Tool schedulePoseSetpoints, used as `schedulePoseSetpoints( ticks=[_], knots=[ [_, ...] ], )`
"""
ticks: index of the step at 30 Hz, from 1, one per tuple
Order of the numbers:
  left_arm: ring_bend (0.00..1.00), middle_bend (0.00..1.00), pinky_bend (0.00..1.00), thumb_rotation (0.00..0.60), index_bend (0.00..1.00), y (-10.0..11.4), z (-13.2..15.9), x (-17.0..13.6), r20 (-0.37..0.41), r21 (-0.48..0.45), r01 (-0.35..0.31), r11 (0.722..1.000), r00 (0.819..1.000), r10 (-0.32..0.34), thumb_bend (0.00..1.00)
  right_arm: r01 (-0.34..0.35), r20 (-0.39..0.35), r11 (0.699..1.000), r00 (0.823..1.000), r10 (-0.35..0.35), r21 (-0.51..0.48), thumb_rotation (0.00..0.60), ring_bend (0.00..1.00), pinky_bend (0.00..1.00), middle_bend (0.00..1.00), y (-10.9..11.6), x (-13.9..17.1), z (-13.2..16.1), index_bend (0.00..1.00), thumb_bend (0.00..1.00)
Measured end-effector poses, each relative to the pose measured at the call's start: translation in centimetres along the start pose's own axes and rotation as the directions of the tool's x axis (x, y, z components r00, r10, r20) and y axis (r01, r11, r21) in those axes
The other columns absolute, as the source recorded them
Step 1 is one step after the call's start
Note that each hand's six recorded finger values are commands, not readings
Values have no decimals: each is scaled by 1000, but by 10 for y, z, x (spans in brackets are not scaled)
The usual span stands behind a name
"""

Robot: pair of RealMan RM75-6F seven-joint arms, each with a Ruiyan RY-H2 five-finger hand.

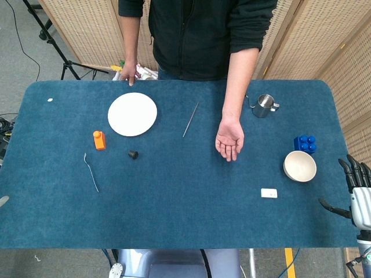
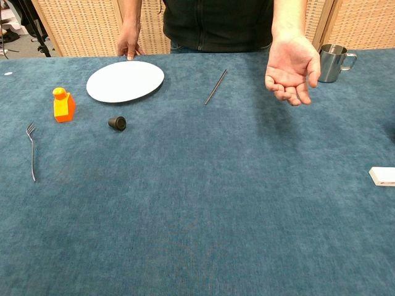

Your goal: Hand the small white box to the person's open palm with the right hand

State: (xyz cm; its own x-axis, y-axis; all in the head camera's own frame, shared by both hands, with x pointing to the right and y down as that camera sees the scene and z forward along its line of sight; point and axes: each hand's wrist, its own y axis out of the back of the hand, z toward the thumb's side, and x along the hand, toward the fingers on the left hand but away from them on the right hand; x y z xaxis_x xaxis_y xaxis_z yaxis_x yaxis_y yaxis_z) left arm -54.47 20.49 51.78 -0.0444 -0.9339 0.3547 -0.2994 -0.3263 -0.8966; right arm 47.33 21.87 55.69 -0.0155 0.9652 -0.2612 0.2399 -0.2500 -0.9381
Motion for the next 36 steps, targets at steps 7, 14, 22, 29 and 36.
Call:
schedulePoseSetpoints(
  ticks=[7, 14, 22, 29, 36],
  knots=[
    [0, 0, 0, 600, 0, 1, -1, 0, 0, -4, 0, 1000, 1000, 0, 0, -1, -12, 1000, 1000, 1, -2, 600, 0, 0, 0, 0, 0, 2, 39, 0],
    [0, 0, 0, 600, 0, -3, 1, 0, 6, 1, 12, 1000, 1000, -12, 0, -2, -120, 995, 993, -10, -96, 600, 0, 0, 0, -11, 3, 20, 213, 0],
    [0, 0, 0, 600, 0, -6, 2, 1, 3, 9, 24, 1000, 1000, -24, 0, -160, -264, 987, 951, 163, 32, 600, 0, 0, 0, -70, 17, 50, 265, 0],
    [0, 0, 0, 600, 0, -7, 1, 4, -2, 5, 33, 999, 999, -33, 0, -260, -255, 952, 921, 295, 162, 600, 0, 0, 0, -116, 3, 48, 289, 2],
    [0, 0, 0, 600, 0, -7, -1, 6, -8, 3, 37, 999, 999, -37, 0, -268, -246, 931, 912, 328, 248, 600, 0, 0, 0, -140, -18, 51, 315, 94]
  ],
)
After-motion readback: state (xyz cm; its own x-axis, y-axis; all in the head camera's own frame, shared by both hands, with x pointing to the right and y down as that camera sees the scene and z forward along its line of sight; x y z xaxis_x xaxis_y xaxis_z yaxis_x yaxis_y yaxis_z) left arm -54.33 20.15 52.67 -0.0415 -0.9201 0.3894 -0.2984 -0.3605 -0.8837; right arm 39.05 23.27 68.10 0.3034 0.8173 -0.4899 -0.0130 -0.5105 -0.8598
